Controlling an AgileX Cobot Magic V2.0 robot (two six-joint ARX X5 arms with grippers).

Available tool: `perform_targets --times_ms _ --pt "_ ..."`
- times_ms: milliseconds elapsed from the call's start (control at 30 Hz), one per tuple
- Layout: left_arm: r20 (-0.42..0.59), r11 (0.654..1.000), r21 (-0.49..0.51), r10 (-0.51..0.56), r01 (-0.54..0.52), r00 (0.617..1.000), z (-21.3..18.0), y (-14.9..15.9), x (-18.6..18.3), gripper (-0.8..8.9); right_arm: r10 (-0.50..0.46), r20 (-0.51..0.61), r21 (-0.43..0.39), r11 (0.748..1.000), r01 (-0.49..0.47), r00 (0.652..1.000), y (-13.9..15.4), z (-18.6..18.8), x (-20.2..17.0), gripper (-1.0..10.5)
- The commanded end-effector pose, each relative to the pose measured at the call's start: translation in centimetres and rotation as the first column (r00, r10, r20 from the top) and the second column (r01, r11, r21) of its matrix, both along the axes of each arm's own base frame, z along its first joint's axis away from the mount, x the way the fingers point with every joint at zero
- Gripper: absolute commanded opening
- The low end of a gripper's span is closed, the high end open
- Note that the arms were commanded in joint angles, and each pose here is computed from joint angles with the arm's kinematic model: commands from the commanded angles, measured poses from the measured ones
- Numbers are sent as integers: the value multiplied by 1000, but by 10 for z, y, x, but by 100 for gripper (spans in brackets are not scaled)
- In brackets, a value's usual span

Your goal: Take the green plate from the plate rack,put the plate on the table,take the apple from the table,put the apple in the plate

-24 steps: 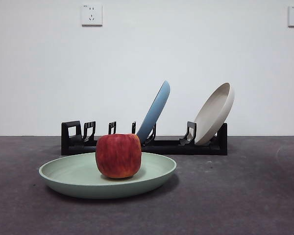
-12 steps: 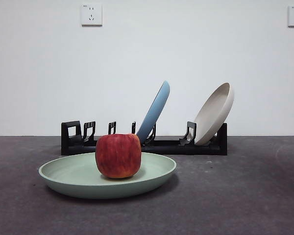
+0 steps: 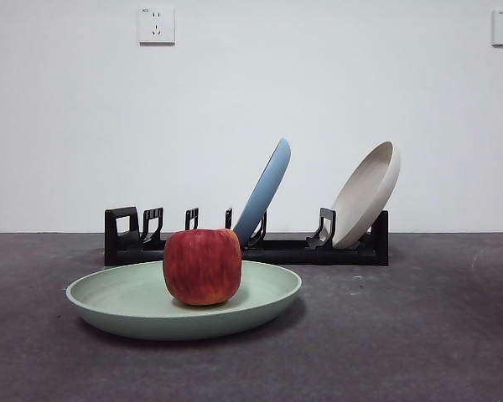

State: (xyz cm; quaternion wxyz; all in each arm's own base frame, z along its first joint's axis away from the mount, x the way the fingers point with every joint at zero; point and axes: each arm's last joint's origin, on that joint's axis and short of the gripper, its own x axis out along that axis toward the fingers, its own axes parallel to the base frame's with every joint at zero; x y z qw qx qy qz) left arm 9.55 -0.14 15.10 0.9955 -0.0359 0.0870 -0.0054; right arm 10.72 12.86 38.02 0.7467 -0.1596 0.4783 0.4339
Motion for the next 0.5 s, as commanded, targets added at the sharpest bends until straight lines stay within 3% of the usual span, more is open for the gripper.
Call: perform_targets --times_ms 33,167,300,367,500 --pt "-9 1000 -9 6 -6 1000 -4 0 1 -4 30 111 42 999 -35 993 -5 7 5 1" --pt "-9 1000 -9 6 -6 1000 -4 0 1 -4 -69 288 225 974 3 955 -15 27 18 1" --pt "-9 1000 -9 6 -6 1000 -4 0 1 -4 -172 371 437 899 -8 913 -34 43 28 1" --pt "-9 1000 -9 6 -6 1000 -4 0 1 -4 -233 396 484 875 14 888 -46 41 31 1" --pt "-9 1000 -9 6 -6 1000 -4 0 1 -4 -360 428 510 853 107 829 -68 21 30 1"
